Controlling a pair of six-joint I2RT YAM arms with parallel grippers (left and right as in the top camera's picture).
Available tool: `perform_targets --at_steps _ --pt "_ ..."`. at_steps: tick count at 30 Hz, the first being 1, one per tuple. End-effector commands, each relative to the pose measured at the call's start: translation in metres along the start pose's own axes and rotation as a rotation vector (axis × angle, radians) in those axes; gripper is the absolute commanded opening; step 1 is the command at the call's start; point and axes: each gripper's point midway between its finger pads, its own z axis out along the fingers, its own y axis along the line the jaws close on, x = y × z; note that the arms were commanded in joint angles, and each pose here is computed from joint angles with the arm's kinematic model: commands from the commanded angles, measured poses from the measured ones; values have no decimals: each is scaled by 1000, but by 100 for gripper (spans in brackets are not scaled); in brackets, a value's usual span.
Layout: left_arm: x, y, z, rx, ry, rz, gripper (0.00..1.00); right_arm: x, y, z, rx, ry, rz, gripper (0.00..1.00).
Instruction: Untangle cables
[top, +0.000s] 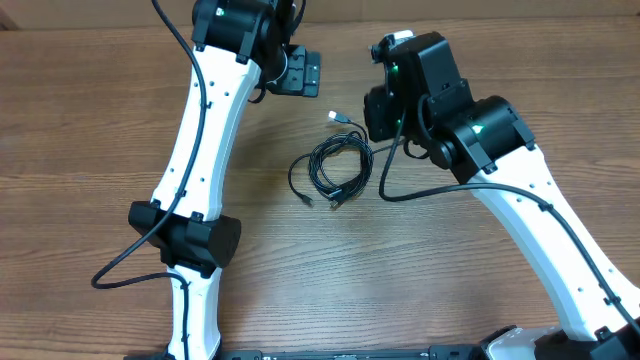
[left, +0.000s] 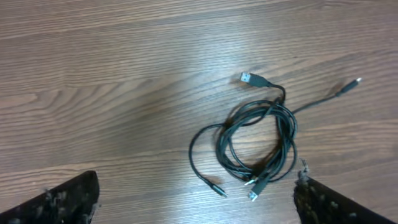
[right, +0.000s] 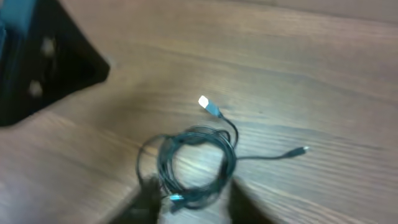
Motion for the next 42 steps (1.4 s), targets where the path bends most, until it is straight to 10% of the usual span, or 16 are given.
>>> perform_targets --at_steps 1,4,6,9,15,19,24,30,34,42 --pt "2 -6 -7 33 -3 26 100 16 3 12 -16 55 26 61" --pt "2 -5 -7 32 0 26 100 43 17 35 -101 152 72 85" --pt "2 -5 -7 31 0 27 100 58 28 46 -169 209 80 41" --pt "4 -5 -7 30 7 27 100 77 42 63 -260 273 127 31" --pt "7 -4 -7 27 20 26 100 116 18 107 -86 374 405 63" --pt "8 -4 -7 26 23 26 100 136 -1 129 69 414 645 24" --pt "10 -3 -7 25 29 26 100 140 -2 149 83 408 699 60" --pt "15 -2 -7 19 51 30 100 155 -15 172 155 423 702 60" --pt "15 -1 -7 12 51 30 100 169 -19 183 180 460 703 39" --pt "15 -1 -7 12 51 30 100 175 -23 189 198 469 694 61"
